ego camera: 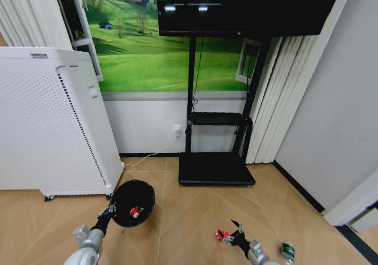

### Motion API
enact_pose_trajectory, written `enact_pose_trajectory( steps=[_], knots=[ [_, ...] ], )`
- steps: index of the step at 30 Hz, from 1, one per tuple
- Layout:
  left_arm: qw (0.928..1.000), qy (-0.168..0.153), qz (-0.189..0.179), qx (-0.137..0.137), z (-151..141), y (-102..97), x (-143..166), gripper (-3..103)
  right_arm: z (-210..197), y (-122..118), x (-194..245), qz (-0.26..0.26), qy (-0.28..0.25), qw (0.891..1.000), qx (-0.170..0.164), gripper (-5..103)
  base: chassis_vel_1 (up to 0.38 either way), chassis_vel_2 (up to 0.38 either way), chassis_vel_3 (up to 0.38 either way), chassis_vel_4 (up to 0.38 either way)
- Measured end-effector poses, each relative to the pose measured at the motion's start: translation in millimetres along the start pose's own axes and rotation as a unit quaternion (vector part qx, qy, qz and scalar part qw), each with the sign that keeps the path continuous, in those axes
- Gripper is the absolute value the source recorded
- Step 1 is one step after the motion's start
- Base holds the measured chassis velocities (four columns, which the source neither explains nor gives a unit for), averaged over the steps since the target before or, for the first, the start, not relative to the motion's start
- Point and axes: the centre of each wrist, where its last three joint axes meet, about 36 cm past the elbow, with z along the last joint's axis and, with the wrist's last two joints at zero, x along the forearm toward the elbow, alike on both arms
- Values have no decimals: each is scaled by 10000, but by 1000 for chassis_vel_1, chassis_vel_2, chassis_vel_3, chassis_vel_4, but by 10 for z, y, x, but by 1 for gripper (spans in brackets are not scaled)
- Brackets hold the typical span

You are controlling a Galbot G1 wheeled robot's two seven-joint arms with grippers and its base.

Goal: Pick up the trash bin and place the garbage on the floor into it.

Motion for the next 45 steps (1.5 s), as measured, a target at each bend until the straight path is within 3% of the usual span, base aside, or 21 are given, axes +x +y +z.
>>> enact_pose_trajectory(
  steps=[13, 16, 23, 29, 35, 40, 45],
  knots=[
    [10000, 35, 77, 36, 58, -73, -5, 4, 190, 124, -208, -153, 427, 9989, 148, 100, 0, 0, 0, 0],
    [9999, 24, 125, 37, 39, -76, -4, 4, 169, 148, -455, 85, 604, 9975, 353, 100, 0, 0, 0, 0],
    [9999, -24, 132, 46, 30, -58, 24, 4, 157, 74, -568, 305, 992, 9910, 843, 100, 0, 0, 0, 0],
    [9999, -65, 124, 57, 30, -53, 33, 4, 278, 55, -506, 300, 1254, 9877, 879, 100, 0, 0, 0, 0],
    [9998, -55, 148, 93, 67, -103, 43, 4, 402, 116, -498, 326, 1341, 9883, 652, 102, 0, 0, 0, 0],
    [9998, -53, 148, 86, 66, -102, 43, 4, 409, 132, -505, 318, 1333, 9886, 628, 99, 0, 0, 0, 0],
    [9999, -64, 128, 72, 53, -83, 53, 4, 356, 130, -563, 312, 1297, 9892, 614, 86, 0, 0, 0, 0]
  ],
)
